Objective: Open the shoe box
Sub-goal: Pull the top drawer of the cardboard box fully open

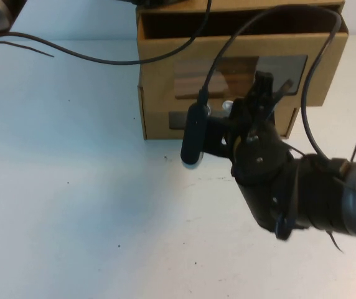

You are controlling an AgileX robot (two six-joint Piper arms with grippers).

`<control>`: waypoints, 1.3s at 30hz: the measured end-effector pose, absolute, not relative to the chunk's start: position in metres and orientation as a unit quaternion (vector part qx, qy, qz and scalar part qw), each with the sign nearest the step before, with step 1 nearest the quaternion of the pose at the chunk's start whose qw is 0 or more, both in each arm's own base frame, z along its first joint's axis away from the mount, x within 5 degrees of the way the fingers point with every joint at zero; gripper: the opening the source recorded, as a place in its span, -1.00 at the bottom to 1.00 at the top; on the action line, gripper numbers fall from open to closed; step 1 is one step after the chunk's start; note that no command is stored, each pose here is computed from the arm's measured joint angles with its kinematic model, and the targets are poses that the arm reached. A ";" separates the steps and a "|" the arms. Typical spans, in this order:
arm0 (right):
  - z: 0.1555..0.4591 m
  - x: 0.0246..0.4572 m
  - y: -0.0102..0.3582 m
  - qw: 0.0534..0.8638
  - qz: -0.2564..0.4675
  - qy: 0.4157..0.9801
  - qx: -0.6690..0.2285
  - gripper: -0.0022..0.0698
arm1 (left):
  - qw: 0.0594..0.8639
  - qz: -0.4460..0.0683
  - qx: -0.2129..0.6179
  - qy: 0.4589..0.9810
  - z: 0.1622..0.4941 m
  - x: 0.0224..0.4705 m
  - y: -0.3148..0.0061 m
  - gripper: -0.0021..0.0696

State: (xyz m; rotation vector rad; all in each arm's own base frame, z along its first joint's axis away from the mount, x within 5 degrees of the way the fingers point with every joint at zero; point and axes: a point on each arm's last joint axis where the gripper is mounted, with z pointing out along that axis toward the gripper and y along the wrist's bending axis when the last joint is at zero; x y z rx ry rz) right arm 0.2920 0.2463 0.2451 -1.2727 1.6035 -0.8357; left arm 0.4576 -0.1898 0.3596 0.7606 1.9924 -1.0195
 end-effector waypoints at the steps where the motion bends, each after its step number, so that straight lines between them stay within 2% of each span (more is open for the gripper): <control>1: 0.245 0.286 0.246 0.448 -0.333 0.651 -0.513 -0.66 | 0.379 -0.399 0.298 0.780 0.360 0.458 -0.190 -0.96; 18: 0.243 0.200 0.245 0.409 -0.237 0.729 -0.495 -0.66 | 0.379 -0.399 0.297 0.780 0.360 0.458 -0.190 -0.96; 31: 0.237 0.196 0.242 0.401 -0.237 0.734 -0.495 -0.65 | 0.379 -0.401 0.294 0.781 0.359 0.458 -0.190 -0.96; 34: 0.236 0.196 0.243 0.400 -0.230 0.738 -0.492 -0.46 | 0.380 -0.401 0.292 0.780 0.359 0.459 -0.190 -0.96; 39: 0.233 0.192 0.243 0.397 -0.219 0.744 -0.491 0.22 | 0.386 -0.397 0.293 0.779 0.363 0.457 -0.189 -0.96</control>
